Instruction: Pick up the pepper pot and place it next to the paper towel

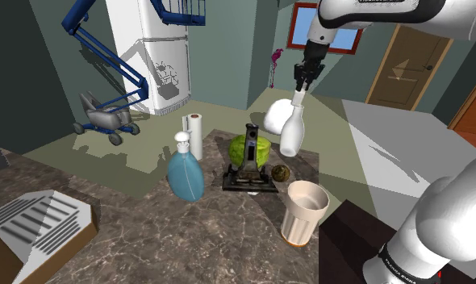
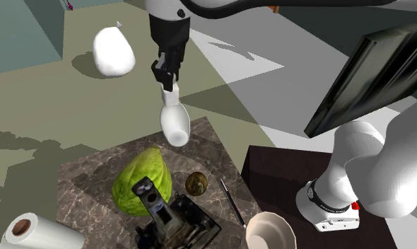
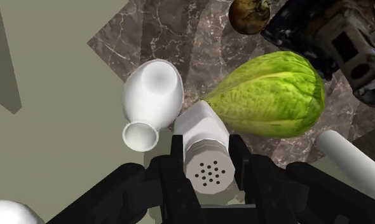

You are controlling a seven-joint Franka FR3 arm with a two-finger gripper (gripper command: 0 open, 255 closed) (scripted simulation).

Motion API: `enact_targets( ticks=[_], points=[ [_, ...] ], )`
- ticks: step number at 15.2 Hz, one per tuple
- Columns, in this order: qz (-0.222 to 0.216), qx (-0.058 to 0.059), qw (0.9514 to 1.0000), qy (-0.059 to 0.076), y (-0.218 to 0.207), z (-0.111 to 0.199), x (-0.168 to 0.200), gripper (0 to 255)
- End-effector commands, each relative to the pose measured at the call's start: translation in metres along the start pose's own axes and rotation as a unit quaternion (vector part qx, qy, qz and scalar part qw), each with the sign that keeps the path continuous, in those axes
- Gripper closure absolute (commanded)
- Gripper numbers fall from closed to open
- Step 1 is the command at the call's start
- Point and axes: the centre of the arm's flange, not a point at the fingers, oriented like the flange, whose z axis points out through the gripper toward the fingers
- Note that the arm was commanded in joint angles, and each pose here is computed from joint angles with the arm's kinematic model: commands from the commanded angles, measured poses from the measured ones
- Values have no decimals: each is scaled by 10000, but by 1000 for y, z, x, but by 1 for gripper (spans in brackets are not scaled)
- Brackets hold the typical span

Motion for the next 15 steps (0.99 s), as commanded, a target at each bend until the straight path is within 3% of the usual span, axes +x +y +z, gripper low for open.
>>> enact_targets(
  ticks=[1,15],
  points=[
    [10,2,10000,0,-25,0,7,255],
    [10,2,10000,0,-207,4,38,255]
  ],
)
